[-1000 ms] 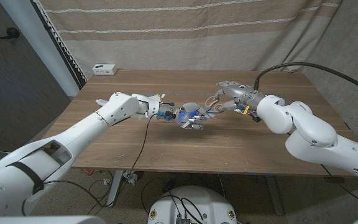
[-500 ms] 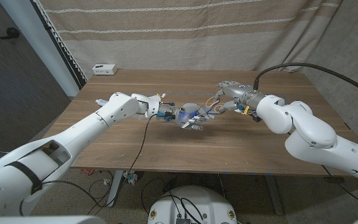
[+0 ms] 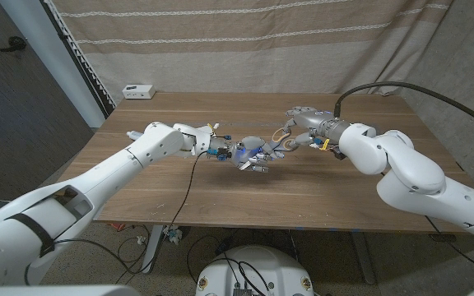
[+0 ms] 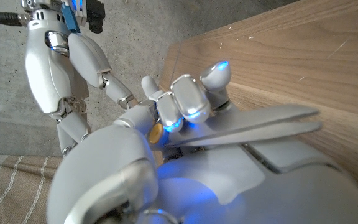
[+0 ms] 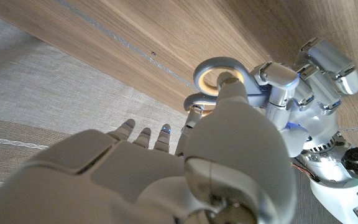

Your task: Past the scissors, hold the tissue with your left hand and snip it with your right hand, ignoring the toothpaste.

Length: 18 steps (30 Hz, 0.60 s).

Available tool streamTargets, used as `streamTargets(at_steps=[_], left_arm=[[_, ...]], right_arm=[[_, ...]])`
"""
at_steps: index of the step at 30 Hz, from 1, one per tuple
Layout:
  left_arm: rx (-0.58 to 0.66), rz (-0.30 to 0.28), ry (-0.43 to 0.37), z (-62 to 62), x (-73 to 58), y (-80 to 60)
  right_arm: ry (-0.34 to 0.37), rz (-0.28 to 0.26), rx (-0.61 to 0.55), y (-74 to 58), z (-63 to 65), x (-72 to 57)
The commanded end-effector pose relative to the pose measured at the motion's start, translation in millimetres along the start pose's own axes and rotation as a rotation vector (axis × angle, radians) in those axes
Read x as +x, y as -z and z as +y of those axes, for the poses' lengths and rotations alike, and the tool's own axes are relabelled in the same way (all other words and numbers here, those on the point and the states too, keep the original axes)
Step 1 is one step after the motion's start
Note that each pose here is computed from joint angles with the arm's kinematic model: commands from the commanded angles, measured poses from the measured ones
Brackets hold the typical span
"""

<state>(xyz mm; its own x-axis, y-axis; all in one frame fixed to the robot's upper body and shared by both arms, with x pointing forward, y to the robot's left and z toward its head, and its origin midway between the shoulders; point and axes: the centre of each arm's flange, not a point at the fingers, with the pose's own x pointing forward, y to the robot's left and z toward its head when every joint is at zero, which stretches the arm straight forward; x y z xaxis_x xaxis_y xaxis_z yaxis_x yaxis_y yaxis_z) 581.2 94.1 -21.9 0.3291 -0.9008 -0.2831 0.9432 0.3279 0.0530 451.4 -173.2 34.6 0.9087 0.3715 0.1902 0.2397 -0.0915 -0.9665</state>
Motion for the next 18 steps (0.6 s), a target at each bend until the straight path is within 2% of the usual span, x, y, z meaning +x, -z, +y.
streamTargets(at_steps=[1, 18], left_arm=[[0.009, 0.004, -0.002, -1.0, -0.9, 1.7], [0.031, 0.022, 0.008, -4.3, -1.3, 0.6]], right_arm=[[-0.020, -0.015, -0.034, -3.7, -3.7, 1.9], [-0.018, -0.015, -0.091, -4.5, -1.9, 5.9]])
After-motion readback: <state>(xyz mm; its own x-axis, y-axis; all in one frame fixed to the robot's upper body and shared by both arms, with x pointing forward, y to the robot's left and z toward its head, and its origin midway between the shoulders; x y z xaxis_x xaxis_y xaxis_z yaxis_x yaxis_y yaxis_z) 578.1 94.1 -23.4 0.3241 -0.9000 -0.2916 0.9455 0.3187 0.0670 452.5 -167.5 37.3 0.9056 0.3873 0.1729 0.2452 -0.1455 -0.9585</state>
